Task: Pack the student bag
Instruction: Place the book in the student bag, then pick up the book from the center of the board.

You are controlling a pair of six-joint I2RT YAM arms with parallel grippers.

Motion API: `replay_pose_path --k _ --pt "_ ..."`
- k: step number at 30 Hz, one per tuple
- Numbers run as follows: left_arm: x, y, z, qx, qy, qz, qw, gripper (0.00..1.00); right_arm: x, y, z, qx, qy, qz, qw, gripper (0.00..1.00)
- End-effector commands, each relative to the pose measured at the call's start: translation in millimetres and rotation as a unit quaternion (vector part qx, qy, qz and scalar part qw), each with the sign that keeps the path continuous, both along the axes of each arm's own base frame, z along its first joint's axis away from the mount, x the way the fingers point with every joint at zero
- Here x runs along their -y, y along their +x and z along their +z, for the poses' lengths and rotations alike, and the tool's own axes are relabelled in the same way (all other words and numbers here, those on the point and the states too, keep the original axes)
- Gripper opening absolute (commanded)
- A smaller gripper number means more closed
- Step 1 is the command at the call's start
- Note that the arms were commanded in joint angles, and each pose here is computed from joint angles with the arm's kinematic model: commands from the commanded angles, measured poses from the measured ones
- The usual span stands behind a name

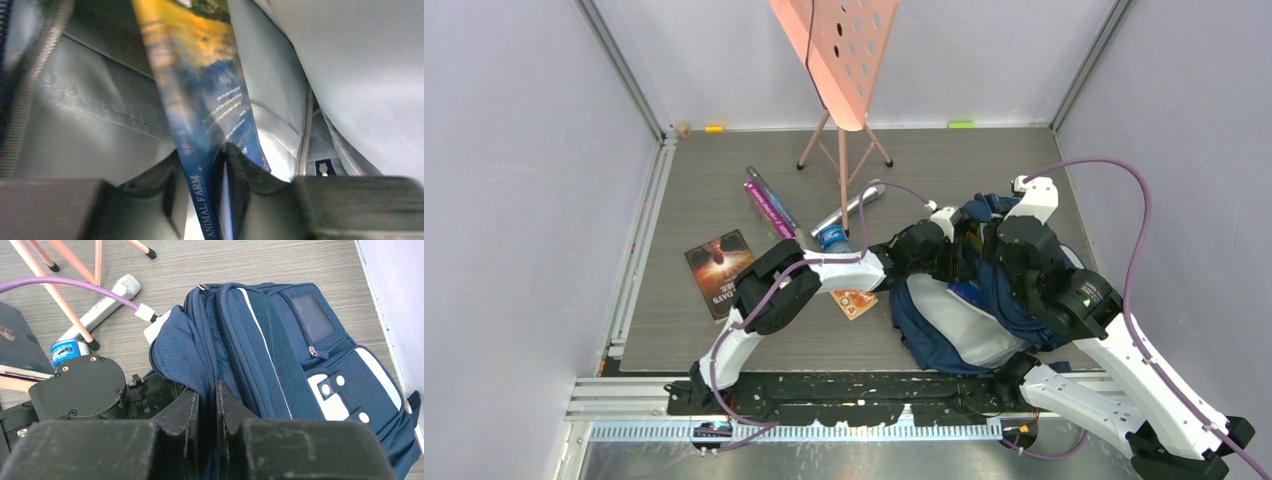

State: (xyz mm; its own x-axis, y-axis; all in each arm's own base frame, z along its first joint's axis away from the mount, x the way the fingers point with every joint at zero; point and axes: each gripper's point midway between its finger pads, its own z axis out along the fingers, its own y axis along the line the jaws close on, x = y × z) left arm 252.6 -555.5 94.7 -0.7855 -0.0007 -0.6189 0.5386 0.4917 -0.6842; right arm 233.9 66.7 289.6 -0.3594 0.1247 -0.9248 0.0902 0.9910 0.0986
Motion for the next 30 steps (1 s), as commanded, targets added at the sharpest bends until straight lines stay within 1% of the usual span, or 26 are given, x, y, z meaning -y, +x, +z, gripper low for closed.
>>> replay_pose_path --k 1,4,6,9,15,16,19,21,22,23,25,30 --pt "0.5 14.0 28.1 0.06 0.0 0.017 0.998 0.4 4.3 9.0 38.9 0.067 0.048 -0.032 0.996 0.0" --pt "-6.4 13.7 32.5 0.074 0.007 0.016 0.997 0.53 6.0 9.1 37.4 0.067 0.045 -0.036 0.996 0.0" --pt "-7.6 9.6 37.2 0.082 0.011 0.001 0.997 0.61 5.7 9.6 36.5 0.065 0.042 -0.036 0.996 0.0" --pt "-13.9 5.4 43.7 0.094 0.03 -0.014 0.995 0.68 6.5 9.4 35.7 0.063 0.04 -0.038 0.996 0.0" --pt "-41.7 -5.8 60.3 0.123 0.076 -0.026 0.989 0.8 8.5 9.2 34.9 0.063 0.036 -0.042 0.997 0.0" --pt "-47.3 -7.8 61.5 0.124 0.085 -0.029 0.988 0.81 8.7 9.3 34.8 0.063 0.035 -0.042 0.997 0.0" --pt "-61.3 -20.7 69.1 0.132 0.084 -0.049 0.986 0.81 9.3 9.6 33.6 0.062 0.032 -0.044 0.997 0.0" --pt "-69.6 -32.4 78.7 0.144 0.063 -0.066 0.985 0.81 9.6 10.0 32.0 0.061 0.03 -0.045 0.997 0.0" --pt "-75.1 -36.6 91.1 0.155 0.049 -0.07 0.984 0.82 9.3 10.3 31.1 0.061 0.03 -0.045 0.997 0.0" --pt "-81.7 -40.0 96.7 0.161 0.047 -0.072 0.983 0.82 8.5 10.9 30.2 0.061 0.029 -0.043 0.997 0.01" --pt "-98.1 -42.9 102.6 0.172 0.06 -0.07 0.981 0.83 7.3 11.3 29.4 0.06 0.027 -0.039 0.997 0.0" --pt "-155.7 -40.8 106.4 0.181 0.141 -0.026 0.973 0.87 7.4 12.0 30.4 0.061 0.019 -0.037 0.997 0.0"
